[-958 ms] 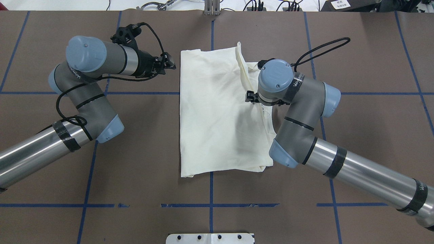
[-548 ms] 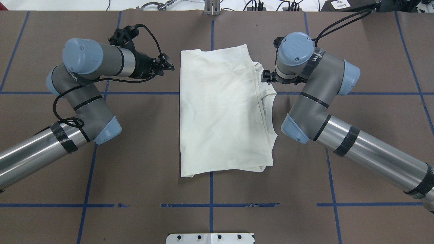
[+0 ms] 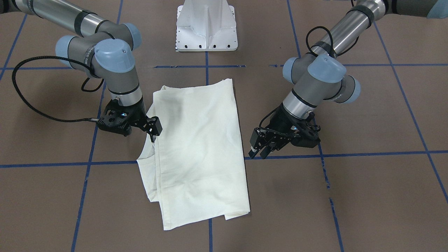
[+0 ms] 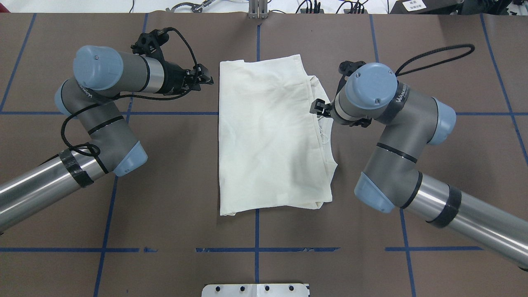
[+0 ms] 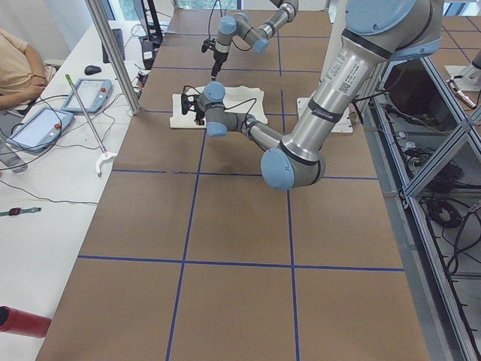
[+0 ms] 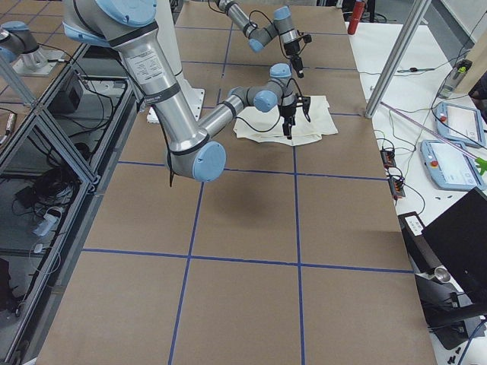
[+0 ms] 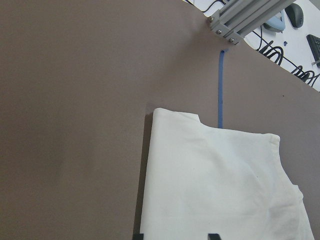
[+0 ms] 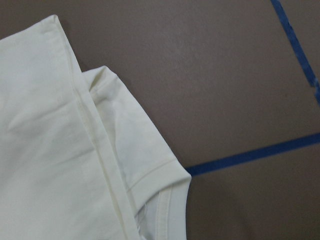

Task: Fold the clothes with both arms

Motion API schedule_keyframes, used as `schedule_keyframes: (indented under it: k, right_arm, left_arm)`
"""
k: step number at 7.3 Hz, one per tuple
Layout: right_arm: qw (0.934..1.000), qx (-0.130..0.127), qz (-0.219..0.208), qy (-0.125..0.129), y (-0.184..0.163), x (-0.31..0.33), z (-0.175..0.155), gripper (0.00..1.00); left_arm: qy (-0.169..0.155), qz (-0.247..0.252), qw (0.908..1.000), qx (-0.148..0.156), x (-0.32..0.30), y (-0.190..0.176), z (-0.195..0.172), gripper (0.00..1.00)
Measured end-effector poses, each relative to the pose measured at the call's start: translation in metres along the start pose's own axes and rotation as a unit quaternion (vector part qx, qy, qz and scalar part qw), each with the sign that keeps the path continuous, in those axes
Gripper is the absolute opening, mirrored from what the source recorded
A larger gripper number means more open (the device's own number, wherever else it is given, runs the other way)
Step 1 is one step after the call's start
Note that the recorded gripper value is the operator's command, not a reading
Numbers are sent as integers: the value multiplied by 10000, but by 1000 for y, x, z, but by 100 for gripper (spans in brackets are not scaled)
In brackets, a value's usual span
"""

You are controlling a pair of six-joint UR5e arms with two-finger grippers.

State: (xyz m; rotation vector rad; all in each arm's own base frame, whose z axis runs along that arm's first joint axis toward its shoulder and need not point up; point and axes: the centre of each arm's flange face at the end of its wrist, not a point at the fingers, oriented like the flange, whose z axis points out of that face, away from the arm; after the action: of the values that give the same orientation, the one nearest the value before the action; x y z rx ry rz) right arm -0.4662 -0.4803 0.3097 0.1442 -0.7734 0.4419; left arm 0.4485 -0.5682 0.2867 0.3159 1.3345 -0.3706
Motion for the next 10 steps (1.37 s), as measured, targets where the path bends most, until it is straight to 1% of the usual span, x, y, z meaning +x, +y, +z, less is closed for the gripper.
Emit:
schedule_keyframes:
  k: [1,2,3,4,5,6,8,9,10]
  right_arm:
    - [9983,-12,569,-84,34,0,-4,97]
    - [9923,-12,1226,-169,67,-4,-6,96]
    - [9827,49,1836,-254,97,-9,-8,95]
    - [9720,106,2325,-315,120,-12,-8,94]
    - [9658,112,2569,-341,135,-13,-10,94]
    - [9634,86,2663,-296,150,-12,-11,94]
    - [9611,129,2756,-137,180,-6,-6,94]
    - [9610,151,2762,-73,187,2,-3,93]
    - [9613,154,2752,-21,190,10,-1,85]
  left_arm:
    - [43,31,10000,-3,2,2,-5,52]
    - [52,67,10000,-6,2,4,-6,52]
    - [47,107,9999,-10,1,4,-5,52]
    - [46,138,9999,-15,1,5,-5,52]
    - [49,152,9999,-17,2,5,-5,52]
    - [43,158,9999,-34,2,7,-3,52]
    - [23,158,9998,-68,0,12,0,52]
    - [22,161,9998,-75,0,13,1,52]
    - [21,165,9998,-79,-1,14,1,52]
